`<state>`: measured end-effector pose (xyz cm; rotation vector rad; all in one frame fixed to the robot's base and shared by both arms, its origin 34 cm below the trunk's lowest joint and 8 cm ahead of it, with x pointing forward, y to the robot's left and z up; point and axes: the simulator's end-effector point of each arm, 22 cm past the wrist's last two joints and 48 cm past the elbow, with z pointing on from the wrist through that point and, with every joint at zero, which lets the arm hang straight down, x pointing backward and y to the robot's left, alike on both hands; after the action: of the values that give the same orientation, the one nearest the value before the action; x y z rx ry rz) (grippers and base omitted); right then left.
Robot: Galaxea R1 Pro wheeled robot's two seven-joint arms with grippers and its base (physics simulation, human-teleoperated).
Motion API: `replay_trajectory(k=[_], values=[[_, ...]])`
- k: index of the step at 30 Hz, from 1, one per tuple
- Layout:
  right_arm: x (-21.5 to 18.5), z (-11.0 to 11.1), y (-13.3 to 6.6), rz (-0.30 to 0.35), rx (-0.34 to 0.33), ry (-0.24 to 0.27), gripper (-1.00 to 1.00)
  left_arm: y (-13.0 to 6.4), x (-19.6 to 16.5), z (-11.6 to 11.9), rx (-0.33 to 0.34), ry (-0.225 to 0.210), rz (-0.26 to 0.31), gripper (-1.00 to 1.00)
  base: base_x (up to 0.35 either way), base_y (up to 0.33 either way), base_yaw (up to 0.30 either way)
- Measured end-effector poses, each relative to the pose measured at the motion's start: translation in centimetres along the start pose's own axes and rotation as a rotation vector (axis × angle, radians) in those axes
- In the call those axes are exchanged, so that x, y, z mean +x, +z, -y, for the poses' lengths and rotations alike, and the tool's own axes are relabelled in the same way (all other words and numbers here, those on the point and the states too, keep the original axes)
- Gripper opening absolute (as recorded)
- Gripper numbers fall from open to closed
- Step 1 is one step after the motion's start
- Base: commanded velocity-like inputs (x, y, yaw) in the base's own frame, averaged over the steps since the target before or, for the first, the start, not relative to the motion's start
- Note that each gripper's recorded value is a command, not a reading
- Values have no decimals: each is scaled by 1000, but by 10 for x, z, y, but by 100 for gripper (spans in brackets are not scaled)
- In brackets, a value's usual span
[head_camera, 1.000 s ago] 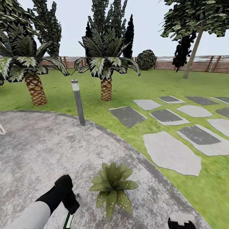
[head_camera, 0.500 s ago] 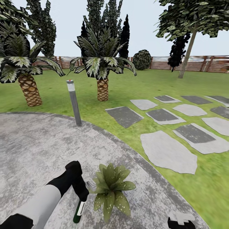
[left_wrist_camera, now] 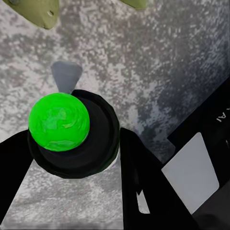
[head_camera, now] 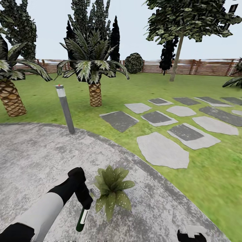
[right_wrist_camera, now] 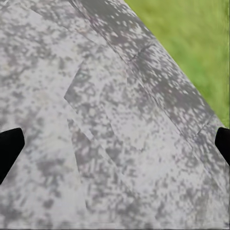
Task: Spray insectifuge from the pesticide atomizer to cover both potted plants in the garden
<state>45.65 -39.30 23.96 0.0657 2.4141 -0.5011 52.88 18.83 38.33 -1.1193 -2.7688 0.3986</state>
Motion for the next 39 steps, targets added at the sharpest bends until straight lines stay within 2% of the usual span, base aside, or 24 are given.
replay_trajectory(k=[4, 18, 34, 39], values=[[0, 0, 0, 1, 0, 0, 100, -4, -3, -2, -5, -2, 4, -100, -101, 275, -272], [0, 0, 0, 0, 0, 0, 100, -4, -3, -1, -6, -17, 1, -100, 80, 316, -272], [0, 0, 0, 0, 0, 0, 100, -2, 0, -1, -5, -17, -5, -100, -144, 329, -272], [0, 0, 0, 1, -1, -1, 100, 1, 11, -10, -49, -11, -45, -100, 5, 336, -184]])
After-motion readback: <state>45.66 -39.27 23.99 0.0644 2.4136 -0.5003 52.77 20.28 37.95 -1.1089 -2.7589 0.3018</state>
